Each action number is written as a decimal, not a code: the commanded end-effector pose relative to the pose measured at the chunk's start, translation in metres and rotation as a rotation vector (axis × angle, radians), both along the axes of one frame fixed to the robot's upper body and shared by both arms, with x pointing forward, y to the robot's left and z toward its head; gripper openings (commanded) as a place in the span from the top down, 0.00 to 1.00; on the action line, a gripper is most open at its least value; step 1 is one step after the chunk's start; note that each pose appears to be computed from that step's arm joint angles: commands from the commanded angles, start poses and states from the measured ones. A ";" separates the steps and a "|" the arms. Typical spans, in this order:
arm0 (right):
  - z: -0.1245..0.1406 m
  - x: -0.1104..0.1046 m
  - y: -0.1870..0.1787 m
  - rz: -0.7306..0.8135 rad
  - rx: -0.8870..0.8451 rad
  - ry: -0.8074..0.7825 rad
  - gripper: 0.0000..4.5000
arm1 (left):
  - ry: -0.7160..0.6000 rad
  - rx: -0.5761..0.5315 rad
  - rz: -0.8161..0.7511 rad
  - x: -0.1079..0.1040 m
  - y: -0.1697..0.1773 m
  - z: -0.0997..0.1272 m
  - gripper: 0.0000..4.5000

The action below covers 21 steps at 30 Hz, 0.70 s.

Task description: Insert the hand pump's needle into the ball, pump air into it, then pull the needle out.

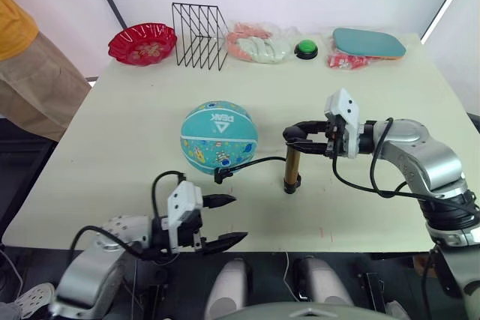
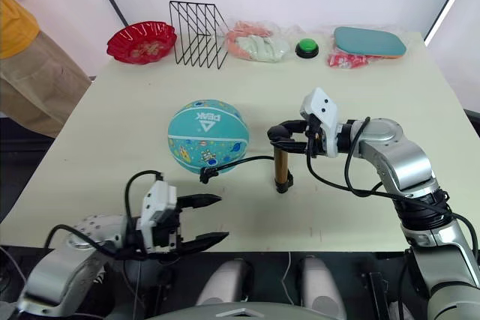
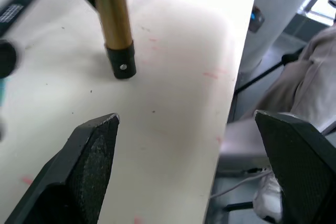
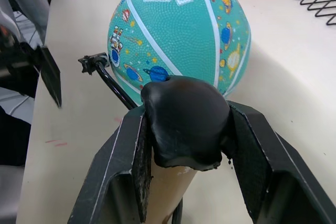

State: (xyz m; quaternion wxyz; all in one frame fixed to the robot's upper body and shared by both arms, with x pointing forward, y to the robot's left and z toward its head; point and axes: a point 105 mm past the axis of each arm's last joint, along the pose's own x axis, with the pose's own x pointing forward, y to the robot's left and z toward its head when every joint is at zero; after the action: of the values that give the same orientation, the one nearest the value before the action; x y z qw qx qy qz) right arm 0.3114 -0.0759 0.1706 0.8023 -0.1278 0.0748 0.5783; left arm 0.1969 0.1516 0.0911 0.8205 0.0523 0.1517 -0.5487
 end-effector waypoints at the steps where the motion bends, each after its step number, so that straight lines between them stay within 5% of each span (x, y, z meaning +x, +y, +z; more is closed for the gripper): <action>1: -0.009 -0.003 -0.011 -0.005 -0.037 0.057 0.65 | -0.005 -0.054 0.079 -0.006 0.021 0.021 0.03; 14: 0.048 -0.007 -0.036 0.016 -0.147 -0.123 0.65 | -0.029 -0.096 0.246 -0.010 0.057 0.035 0.03; 21: 0.049 -0.011 -0.027 0.120 -0.355 -0.315 0.65 | -0.088 -0.151 0.257 -0.011 0.055 0.035 0.03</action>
State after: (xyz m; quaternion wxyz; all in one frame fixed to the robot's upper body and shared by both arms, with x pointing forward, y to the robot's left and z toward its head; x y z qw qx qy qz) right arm 0.3029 -0.1069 0.2082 0.7507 -0.3156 0.0724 0.5758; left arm 0.1888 0.2050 0.1212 0.8920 -0.0166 0.0981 -0.4409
